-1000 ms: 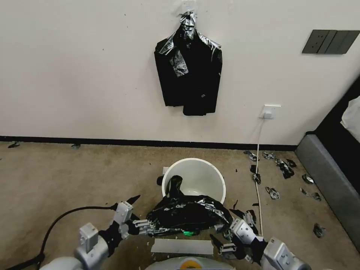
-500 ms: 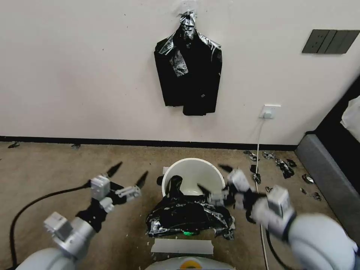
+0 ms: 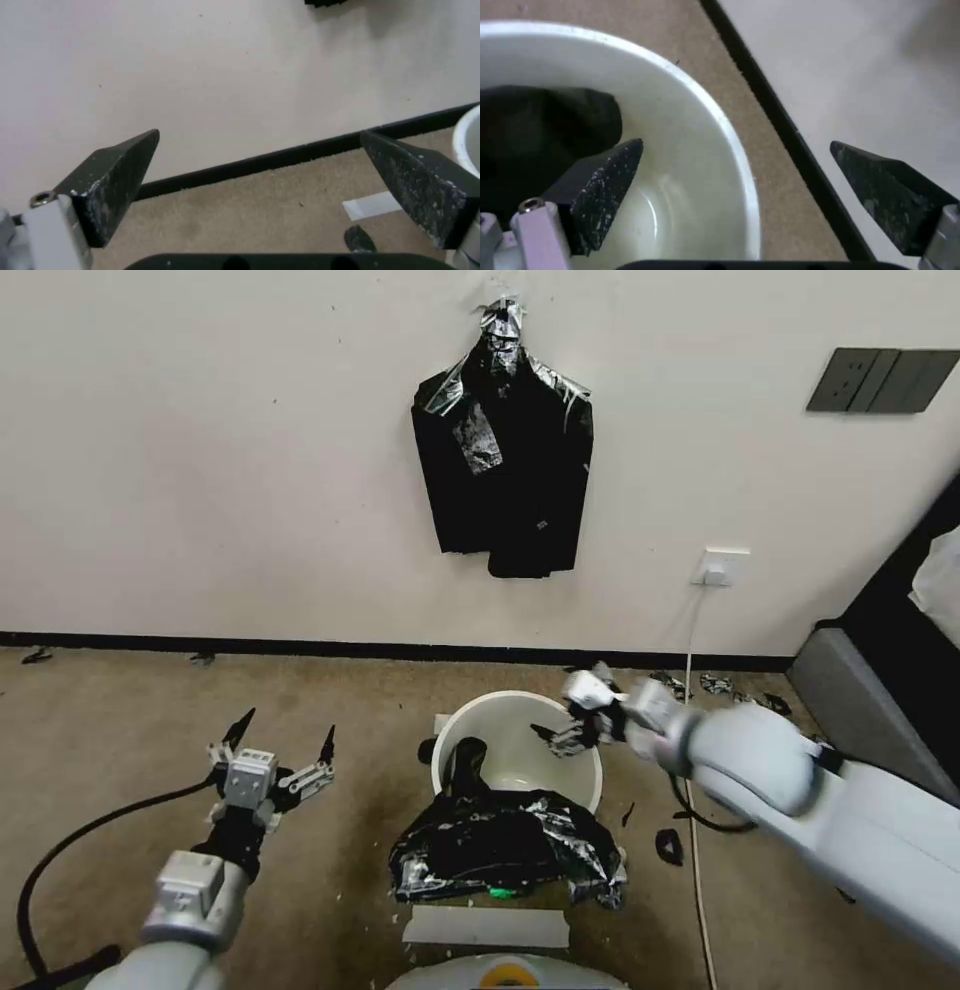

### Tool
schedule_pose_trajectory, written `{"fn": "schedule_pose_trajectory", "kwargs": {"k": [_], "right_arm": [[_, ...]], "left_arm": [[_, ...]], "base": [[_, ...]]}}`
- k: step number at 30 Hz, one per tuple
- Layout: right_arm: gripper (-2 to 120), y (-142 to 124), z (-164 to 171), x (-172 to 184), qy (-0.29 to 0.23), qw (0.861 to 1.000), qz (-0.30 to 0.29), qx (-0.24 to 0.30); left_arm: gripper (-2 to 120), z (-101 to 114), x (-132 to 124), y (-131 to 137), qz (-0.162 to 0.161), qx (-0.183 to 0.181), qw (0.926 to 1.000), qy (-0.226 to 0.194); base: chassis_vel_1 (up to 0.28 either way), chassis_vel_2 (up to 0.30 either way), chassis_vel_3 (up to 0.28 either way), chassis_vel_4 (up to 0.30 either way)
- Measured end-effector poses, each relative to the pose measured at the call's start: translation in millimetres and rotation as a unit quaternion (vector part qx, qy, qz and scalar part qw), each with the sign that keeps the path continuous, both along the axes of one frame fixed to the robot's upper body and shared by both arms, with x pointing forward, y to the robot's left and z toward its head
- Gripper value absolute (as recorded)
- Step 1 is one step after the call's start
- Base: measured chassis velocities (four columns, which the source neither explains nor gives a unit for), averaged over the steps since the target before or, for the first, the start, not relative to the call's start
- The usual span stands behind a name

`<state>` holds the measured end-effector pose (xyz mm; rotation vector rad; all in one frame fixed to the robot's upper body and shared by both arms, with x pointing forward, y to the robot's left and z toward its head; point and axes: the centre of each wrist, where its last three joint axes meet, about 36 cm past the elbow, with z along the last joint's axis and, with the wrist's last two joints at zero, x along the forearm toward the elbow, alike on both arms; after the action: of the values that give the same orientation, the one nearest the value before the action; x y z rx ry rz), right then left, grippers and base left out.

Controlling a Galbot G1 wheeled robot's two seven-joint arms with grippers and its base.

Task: Place a trash bag onto the trash bin.

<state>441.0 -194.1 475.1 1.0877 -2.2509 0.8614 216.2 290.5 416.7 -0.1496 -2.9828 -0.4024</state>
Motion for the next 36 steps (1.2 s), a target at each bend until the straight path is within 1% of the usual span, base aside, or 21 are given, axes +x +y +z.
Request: {"fn": "schedule_pose_trajectory", "kwargs": {"k": [4, 5, 10, 11, 12, 13, 14, 15, 16, 19, 20, 22, 23, 24, 25, 26, 28, 29, 30, 32, 36], "right_arm": [[100, 15, -15, 23, 0.024, 0.999, 0.015, -0.034], [100, 21, -25, 33, 0.038, 0.998, 0.020, -0.048], [100, 33, -33, 49, 0.058, 0.996, 0.024, -0.060], [94, 35, -35, 57, 0.065, 0.995, 0.024, -0.071], [92, 35, -35, 58, 0.065, 0.995, 0.023, -0.073], [85, 34, -37, 61, 0.069, 0.994, 0.023, -0.079], [85, 34, -37, 61, 0.069, 0.994, 0.023, -0.079], [78, 33, -38, 63, 0.071, 0.994, 0.024, -0.084], [78, 33, -38, 63, 0.071, 0.994, 0.024, -0.084], [61, 33, -38, 63, 0.071, 0.993, 0.025, -0.088], [61, 33, -38, 63, 0.071, 0.993, 0.025, -0.088], [52, 33, -37, 64, 0.071, 0.993, 0.026, -0.089], [52, 33, -37, 64, 0.071, 0.993, 0.026, -0.089], [45, 33, -37, 64, 0.071, 0.993, 0.027, -0.089], [41, 32, -38, 64, 0.072, 0.993, 0.027, -0.091], [41, 32, -38, 64, 0.072, 0.993, 0.027, -0.091], [32, 32, -40, 65, 0.075, 0.993, 0.027, -0.092], [32, 32, -40, 65, 0.075, 0.993, 0.027, -0.092], [25, 32, -40, 65, 0.077, 0.992, 0.028, -0.091], [21, 33, -40, 64, 0.078, 0.992, 0.029, -0.090], [19, 33, -40, 64, 0.079, 0.992, 0.030, -0.090]], "left_arm": [[100, -9, -3, 7, -0.019, 0.005, 0.9998, -0.007], [100, -12, -4, 7, -0.023, 0.005, 0.9997, -0.005], [100, -15, -7, 3, -0.024, -0.002, 0.9997, 0.000], [100, -19, -8, -2, -0.027, -0.006, 0.9996, 0.004], [100, -20, -8, -3, -0.027, -0.006, 0.9996, 0.005], [100, -21, -9, -7, -0.027, -0.010, 0.9995, 0.007], [100, -21, -9, -7, -0.027, -0.010, 0.9995, 0.007], [100, -23, -10, -10, -0.028, -0.014, 0.9995, 0.008], [100, -23, -10, -10, -0.028, -0.014, 0.9995, 0.008], [100, -24, -10, -12, -0.029, -0.014, 0.9994, 0.010], [100, -24, -10, -12, -0.029, -0.014, 0.9994, 0.010], [100, -24, -10, -13, -0.028, -0.015, 0.9994, 0.011], [100, -24, -10, -13, -0.028, -0.015, 0.9994, 0.011], [100, -25, -10, -13, -0.028, -0.015, 0.9994, 0.011], [100, -25, -10, -13, -0.028, -0.016, 0.9994, 0.012], [100, -25, -10, -13, -0.028, -0.016, 0.9994, 0.012], [100, -26, -11, -14, -0.028, -0.017, 0.9994, 0.013], [100, -26, -11, -14, -0.028, -0.017, 0.9994, 0.013], [100, -26, -11, -15, -0.028, -0.017, 0.9994, 0.014], [100, -26, -12, -15, -0.028, -0.018, 0.9993, 0.015], [100, -27, -12, -15, -0.027, -0.019, 0.9993, 0.016]], "base": [[0.000, 0.000, 0.000, 0.000], [0.000, 0.000, 0.000, 0.000], [0.000, 0.000, 0.000, 0.000], [0.000, 0.000, 0.000, 0.000], [0.000, 0.000, 0.000, 0.000], [0.000, 0.000, 0.000, 0.000], [0.000, 0.000, 0.000, 0.000], [0.000, 0.000, 0.000, 0.000], [0.000, 0.000, 0.000, 0.000], [0.000, 0.000, 0.000, 0.000], [0.000, 0.000, 0.000, 0.000], [0.000, 0.000, 0.000, 0.000], [0.000, 0.000, 0.000, 0.000], [0.000, 0.000, 0.000, 0.000], [0.000, 0.000, 0.000, 0.000], [0.000, 0.000, 0.000, 0.000], [0.000, 0.000, 0.000, 0.000], [0.000, 0.000, 0.000, 0.000], [0.000, 0.000, 0.000, 0.000], [0.000, 0.000, 0.000, 0.000], [0.000, 0.000, 0.000, 0.000]]}}
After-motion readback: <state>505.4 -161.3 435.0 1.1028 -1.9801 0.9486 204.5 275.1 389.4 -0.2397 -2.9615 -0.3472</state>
